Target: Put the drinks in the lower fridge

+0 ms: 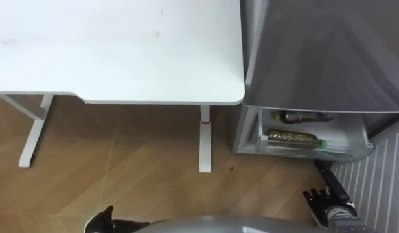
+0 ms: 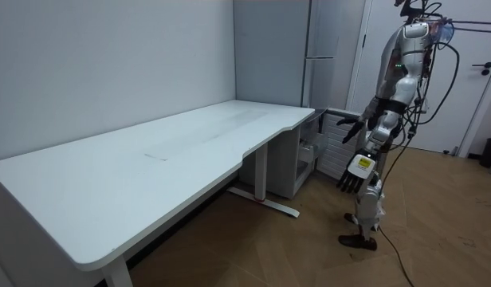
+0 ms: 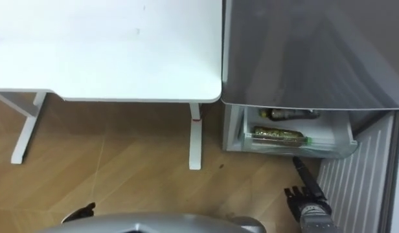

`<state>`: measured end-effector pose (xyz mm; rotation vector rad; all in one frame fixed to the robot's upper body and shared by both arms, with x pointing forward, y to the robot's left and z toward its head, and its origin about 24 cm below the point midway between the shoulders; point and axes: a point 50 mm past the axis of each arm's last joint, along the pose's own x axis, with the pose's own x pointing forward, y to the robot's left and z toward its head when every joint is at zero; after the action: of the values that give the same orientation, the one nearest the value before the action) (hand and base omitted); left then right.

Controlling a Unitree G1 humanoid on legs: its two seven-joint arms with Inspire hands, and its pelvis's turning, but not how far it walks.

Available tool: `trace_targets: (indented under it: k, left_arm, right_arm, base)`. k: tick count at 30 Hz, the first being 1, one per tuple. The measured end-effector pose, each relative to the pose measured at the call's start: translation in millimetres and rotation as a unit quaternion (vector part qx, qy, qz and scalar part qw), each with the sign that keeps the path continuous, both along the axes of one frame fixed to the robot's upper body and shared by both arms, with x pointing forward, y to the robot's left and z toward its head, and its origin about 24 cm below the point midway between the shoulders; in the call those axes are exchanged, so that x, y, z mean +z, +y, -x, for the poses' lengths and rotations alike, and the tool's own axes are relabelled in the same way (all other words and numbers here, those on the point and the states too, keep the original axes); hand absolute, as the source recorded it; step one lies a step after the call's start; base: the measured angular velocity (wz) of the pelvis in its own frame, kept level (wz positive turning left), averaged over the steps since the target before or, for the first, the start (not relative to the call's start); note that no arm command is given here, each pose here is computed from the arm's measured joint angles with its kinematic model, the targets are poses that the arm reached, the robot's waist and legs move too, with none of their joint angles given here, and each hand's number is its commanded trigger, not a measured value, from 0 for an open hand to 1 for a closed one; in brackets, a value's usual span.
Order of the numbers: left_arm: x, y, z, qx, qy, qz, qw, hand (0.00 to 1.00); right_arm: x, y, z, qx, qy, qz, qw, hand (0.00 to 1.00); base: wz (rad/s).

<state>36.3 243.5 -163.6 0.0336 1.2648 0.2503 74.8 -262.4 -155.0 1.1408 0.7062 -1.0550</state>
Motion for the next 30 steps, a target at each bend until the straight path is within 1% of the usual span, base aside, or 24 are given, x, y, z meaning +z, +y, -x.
trace_targets:
  k: [7,12,15,25,30]
  left_arm:
    - [-1,-0.2,9,-0.001,0.011,-0.007,1.0,0.0]
    - [-1,-0.4,10,-0.035,0.024,-0.016,0.999,0.0]
    - [-2,-2.0,13,-0.044,0.03,-0.015,0.998,0.0]
    - [-2,-1.9,16,-0.04,0.042,-0.013,0.998,0.0]
    - [-2,-2.4,14,-0.042,0.04,-0.01,0.998,0.0]
  right_arm:
    - [-1,3,4,-0.021,-0.006,-0.001,1.0,0.0]
    - [-3,7,5,-0.035,-0.017,-0.01,0.999,0.0]
    - [-2,7,4,-0.043,-0.028,-0.011,0.999,0.0]
    - [-1,4,4,-0.064,-0.039,-0.012,0.997,0.0]
    - [0,2,-3,-0.071,-0.053,-0.012,0.996,0.0]
  base:
    - [0.02]
    - [0.01]
    - [0.06]
    - [0.02]
    - [0.02]
